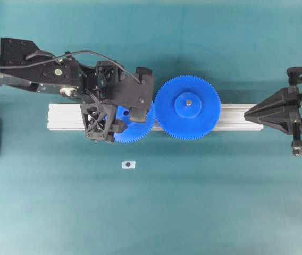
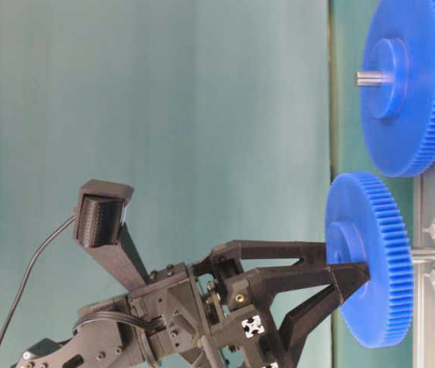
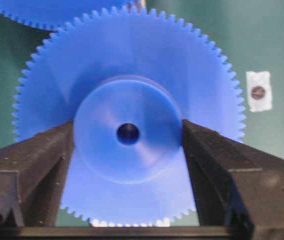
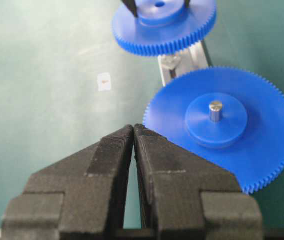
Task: Insert the small gear onto the shaft.
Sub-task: 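Align the gear's bore over the shaft beside the large gear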
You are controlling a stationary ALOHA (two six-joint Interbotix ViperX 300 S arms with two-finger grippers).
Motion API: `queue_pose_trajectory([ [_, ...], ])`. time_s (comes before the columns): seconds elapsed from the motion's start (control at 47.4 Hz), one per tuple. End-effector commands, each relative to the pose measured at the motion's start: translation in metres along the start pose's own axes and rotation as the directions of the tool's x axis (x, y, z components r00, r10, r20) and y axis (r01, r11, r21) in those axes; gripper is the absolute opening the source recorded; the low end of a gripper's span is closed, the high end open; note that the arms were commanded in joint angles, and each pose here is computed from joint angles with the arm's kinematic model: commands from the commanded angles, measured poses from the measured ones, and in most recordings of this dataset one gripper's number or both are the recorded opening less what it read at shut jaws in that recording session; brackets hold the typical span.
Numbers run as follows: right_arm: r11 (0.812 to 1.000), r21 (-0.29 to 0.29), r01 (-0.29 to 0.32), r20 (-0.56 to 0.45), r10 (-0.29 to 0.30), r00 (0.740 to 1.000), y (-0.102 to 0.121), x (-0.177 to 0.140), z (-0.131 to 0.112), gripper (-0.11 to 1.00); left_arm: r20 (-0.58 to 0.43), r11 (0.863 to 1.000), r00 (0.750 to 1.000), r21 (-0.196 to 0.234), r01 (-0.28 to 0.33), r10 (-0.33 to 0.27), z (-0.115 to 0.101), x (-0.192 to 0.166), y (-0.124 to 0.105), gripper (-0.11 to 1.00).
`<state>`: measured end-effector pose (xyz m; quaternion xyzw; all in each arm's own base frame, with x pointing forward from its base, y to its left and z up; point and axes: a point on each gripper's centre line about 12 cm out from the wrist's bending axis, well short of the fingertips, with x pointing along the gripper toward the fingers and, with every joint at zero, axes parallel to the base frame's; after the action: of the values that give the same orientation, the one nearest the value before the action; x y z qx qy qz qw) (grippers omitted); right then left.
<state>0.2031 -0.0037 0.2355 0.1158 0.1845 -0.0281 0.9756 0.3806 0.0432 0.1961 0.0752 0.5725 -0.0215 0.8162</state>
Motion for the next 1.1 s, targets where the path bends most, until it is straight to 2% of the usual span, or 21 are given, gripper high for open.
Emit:
queue_pose_trajectory([
  [0.0, 1.0, 0.01, -0.003, 0.01, 0.003, 1.0, 0.001, 0.0, 0.004, 0.15, 0.027, 1.0, 1.0, -0.003, -0.011, 0.011, 0.005, -0.004, 0.003, 0.71],
  [0.379, 1.0, 0.01, -0.003, 0.01, 0.003, 1.0, 0.001, 0.0, 0.003, 0.15, 0.035, 1.0, 0.999, -0.001, -0.013, 0.013, 0.016, 0.003, 0.006, 0.71],
  [0.59, 1.0, 0.01, -0.003, 0.009, 0.003, 1.0, 0.001, 0.0, 0.003, 0.15, 0.069, 1.0, 0.997, -0.001, -0.021, 0.021, 0.027, -0.005, 0.008, 0.71],
  [1.075, 1.0, 0.012, -0.003, 0.007, 0.003, 1.0, 0.001, 0.0, 0.002, 0.15, 0.067, 1.0, 0.998, -0.01, -0.02, 0.021, 0.027, -0.007, 0.009, 0.71],
])
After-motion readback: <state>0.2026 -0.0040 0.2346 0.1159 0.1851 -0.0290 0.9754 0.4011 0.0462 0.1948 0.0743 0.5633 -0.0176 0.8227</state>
